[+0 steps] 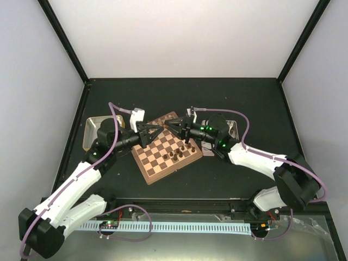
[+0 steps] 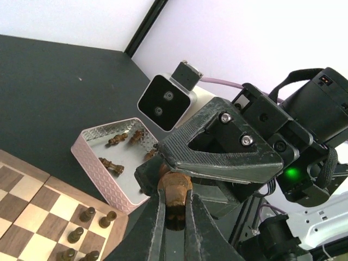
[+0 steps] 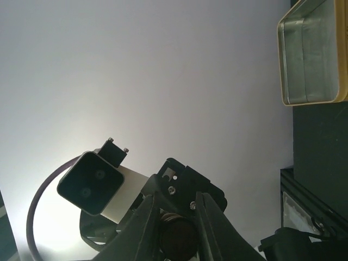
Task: Set up the chess pieces on the board
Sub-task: Place the chess piece on the chessboard.
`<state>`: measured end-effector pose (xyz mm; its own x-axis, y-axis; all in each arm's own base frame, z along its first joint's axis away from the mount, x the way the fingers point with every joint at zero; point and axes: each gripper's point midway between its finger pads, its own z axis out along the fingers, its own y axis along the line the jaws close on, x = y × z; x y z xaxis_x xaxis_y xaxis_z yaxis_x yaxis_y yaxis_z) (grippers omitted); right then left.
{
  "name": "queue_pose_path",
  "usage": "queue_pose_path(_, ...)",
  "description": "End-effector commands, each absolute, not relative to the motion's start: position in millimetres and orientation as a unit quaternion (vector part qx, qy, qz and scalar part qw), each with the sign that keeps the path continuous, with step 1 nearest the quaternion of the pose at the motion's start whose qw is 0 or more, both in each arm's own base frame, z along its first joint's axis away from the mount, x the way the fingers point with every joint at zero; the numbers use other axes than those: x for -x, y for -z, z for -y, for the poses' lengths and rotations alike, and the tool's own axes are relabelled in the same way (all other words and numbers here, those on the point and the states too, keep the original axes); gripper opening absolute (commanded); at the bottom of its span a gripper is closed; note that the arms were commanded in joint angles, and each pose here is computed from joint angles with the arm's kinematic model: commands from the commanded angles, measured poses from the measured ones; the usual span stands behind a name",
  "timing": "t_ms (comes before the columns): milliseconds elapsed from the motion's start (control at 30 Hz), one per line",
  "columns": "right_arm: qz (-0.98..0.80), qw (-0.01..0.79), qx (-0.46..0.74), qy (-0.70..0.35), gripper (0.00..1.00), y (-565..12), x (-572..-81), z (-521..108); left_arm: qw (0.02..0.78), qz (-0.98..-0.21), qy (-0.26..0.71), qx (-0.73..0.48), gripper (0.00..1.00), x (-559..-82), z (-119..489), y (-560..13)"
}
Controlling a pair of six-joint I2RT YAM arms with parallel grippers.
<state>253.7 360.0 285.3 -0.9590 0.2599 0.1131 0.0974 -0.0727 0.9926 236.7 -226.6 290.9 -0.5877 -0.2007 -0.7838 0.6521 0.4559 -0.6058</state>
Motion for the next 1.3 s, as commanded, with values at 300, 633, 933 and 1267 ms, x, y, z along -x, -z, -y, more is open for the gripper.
queue_pose_path(300,-0.782,0.175,-0.127,-0.585,0.62,-232,-268,-317,0.405,-0.839,0.339,-0.134,0.01,-233,182,-253)
queue_pose_path(633,-0.848,0.340,-0.187,-0.361,0.63,-210,-289,-206,0.261,-0.922,0.260,-0.118,0.01,-230,184,-193)
queue_pose_path(933,-0.858,0.340,-0.204,-0.326,0.63,-191,-284,-184,0.226,-0.929,0.240,-0.169,0.02,-230,228,-182)
queue_pose_path(1267,-0.855,0.348,-0.249,-0.294,0.63,-175,-280,-149,0.169,-0.938,0.145,-0.266,0.01,-226,292,-155)
